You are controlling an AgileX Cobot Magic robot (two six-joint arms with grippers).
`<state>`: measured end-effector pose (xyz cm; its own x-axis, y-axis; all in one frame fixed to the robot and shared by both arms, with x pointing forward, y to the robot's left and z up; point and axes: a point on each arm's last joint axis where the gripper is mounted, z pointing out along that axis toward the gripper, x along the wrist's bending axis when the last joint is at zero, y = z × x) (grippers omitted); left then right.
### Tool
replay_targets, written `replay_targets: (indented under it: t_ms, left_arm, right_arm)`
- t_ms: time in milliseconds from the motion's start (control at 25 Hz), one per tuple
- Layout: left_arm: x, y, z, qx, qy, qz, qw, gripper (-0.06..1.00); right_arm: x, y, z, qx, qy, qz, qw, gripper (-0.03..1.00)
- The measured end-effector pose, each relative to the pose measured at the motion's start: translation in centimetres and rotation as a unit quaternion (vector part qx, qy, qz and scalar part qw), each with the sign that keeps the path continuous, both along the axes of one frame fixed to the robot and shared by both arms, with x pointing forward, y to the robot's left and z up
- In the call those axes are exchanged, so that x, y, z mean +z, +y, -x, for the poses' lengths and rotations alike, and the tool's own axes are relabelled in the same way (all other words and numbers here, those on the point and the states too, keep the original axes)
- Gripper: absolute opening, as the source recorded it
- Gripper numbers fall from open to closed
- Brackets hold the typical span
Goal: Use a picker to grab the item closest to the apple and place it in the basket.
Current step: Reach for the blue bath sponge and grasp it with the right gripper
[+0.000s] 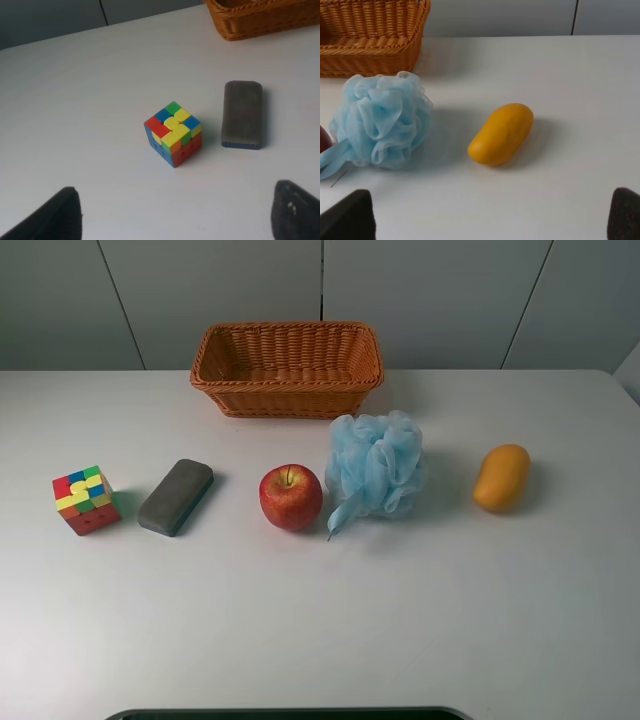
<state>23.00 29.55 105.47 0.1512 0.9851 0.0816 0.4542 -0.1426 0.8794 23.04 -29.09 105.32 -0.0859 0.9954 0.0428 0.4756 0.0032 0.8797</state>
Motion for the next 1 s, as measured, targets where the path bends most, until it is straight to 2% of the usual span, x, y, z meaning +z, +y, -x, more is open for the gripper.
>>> replay_targets:
  t_ms: [800, 1000]
  left_arm:
    - [0.0, 0.0, 0.0, 0.0, 0.0, 0.0, 1.0, 0.73]
    - [0.0, 0.0, 0.0, 0.0, 0.0, 0.0, 1.0, 0.73]
  right_arm:
    - [0.0, 0.1, 0.0, 0.003, 0.0, -0.008, 1.0, 0.7]
    - [2.8, 0.2, 0.0, 0.006, -0.007, -0.011, 1.0, 0.7]
